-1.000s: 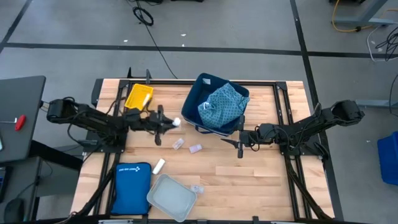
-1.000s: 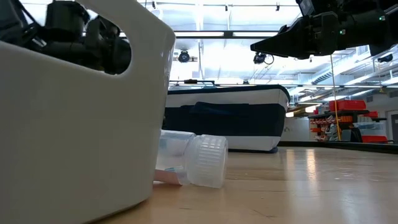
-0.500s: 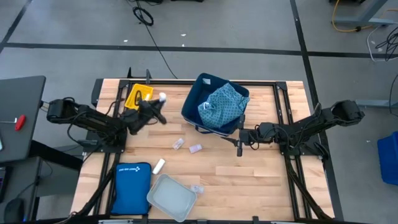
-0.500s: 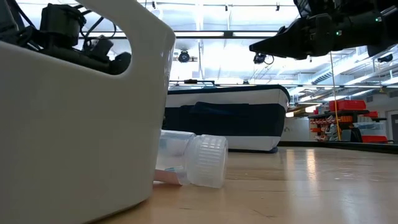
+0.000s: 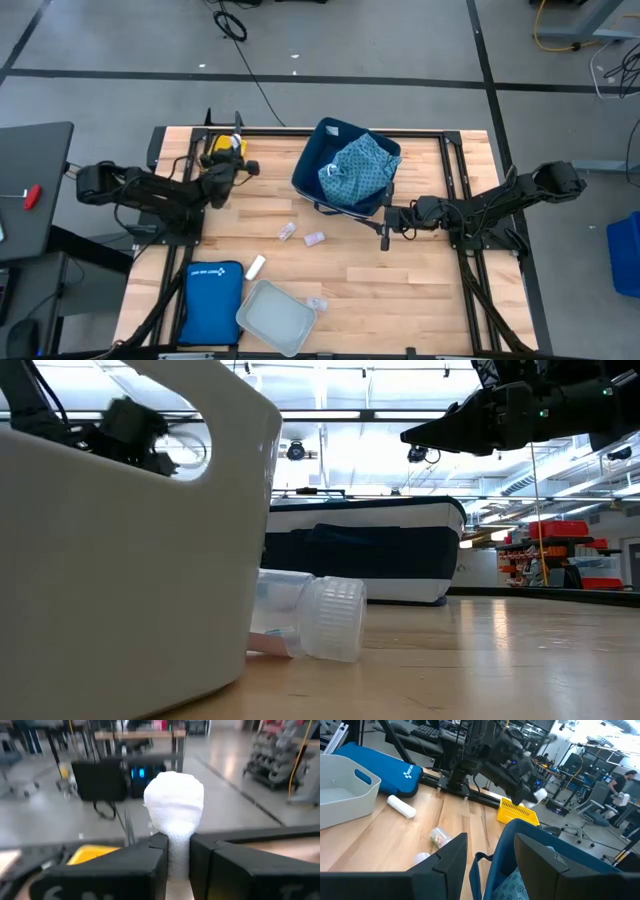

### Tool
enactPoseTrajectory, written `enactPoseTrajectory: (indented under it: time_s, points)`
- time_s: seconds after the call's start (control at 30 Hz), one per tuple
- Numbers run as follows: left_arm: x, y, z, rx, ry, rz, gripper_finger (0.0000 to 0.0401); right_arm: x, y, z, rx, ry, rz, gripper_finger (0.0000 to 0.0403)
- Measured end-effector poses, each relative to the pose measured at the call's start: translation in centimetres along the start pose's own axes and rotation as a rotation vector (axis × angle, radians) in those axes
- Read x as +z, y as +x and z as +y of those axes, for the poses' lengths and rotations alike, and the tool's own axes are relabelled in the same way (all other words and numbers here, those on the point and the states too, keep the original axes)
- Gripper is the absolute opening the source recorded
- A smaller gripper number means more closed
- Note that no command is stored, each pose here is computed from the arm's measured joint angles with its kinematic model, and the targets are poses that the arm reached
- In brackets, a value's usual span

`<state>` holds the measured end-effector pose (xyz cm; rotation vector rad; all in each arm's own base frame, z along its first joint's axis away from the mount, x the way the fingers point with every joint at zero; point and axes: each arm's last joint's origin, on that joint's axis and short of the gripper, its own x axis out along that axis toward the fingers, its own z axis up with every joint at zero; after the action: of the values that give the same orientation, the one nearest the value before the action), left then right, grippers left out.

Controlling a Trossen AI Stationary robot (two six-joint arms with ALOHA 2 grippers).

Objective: Pick & place medical supplies in basket/bin
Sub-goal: Put the top white rolled gauze into the yellow bin

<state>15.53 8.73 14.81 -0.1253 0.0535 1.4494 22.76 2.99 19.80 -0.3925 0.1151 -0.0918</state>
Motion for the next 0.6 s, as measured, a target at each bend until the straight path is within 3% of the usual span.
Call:
enactPoseTrajectory:
  time_s: [0.23,0.6]
  points:
    - [-0.7,2.1,1.2,0.025,0.016,0.142,0.0043,0.0,0.0,0.0,0.001,0.001,0.0,0.0172]
    - [-1.3,3.1,2.5,0.068,-0.009,0.229,0.0047,0.0,0.0,0.0,0.004,0.019,-0.001,0.0172]
